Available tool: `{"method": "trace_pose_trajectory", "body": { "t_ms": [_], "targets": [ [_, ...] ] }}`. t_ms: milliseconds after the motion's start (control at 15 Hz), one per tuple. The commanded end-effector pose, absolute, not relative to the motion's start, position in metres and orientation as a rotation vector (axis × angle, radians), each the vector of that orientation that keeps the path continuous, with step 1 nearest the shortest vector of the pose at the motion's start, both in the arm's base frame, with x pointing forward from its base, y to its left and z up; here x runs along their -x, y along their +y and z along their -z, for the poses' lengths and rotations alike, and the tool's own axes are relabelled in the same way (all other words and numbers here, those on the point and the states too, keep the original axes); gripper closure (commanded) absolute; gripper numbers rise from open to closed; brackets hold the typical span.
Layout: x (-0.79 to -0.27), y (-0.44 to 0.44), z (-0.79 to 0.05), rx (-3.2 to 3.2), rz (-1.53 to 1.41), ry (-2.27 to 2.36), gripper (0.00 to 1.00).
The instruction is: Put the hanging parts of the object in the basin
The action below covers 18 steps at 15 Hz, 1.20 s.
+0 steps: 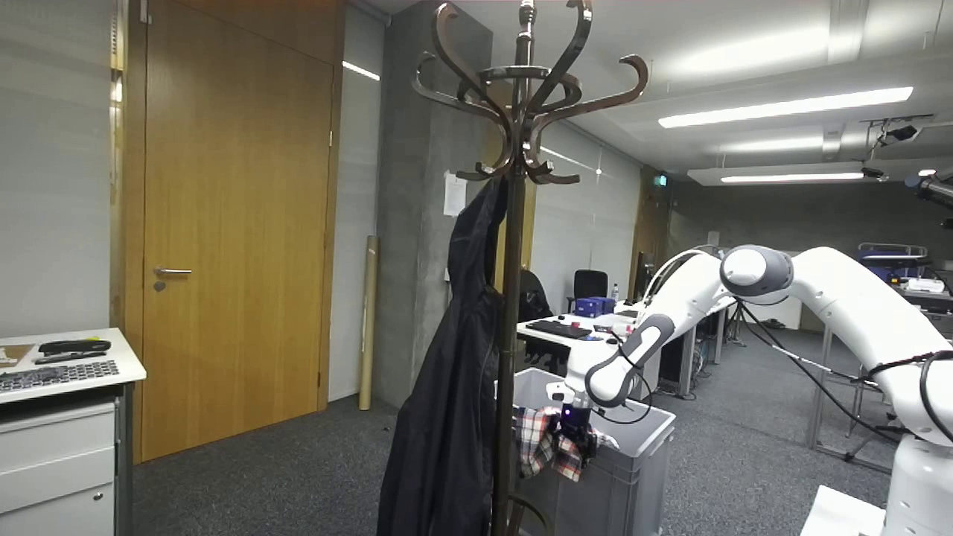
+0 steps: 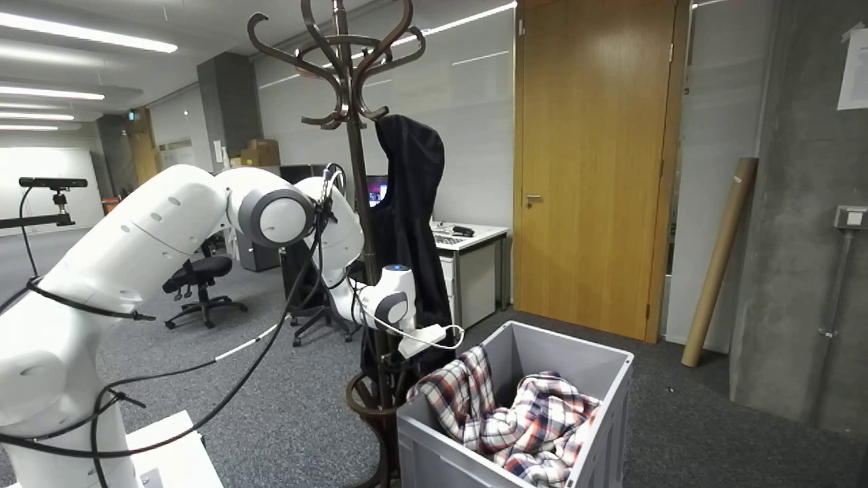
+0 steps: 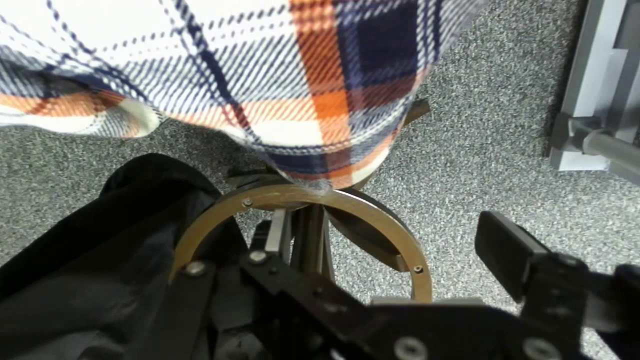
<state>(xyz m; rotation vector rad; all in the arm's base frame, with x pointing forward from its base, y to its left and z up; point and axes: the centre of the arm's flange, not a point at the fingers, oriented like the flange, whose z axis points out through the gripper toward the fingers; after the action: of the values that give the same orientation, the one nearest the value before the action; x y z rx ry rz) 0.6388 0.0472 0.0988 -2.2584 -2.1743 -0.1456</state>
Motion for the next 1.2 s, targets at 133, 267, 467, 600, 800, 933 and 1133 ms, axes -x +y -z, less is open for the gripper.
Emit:
{"method": "trace_pose_trajectory", "body": {
  "t_ms": [133,267,467,600,800,933,1133],
  "targets": [
    [-0.649,0.039,-0.097,2.173,0.040,-2.296,0.00],
    [-0.654,0.040,-0.095,2.170,0.075,-2.344,0.00],
    [-0.658,0.041,-0.093,2.166,0.087,-2.396,0.00],
    [-0.660,0.041,-0.089,2.156,0.085,-2.427,0.00],
    [-0.661,0.038,-0.081,2.140,0.043,-2.460,0.00],
    [-0.661,0.035,-0.077,2.129,0.020,-2.476,0.00],
    [-0.662,0.032,-0.075,2.115,0.005,-2.477,0.28]
  ]
}}
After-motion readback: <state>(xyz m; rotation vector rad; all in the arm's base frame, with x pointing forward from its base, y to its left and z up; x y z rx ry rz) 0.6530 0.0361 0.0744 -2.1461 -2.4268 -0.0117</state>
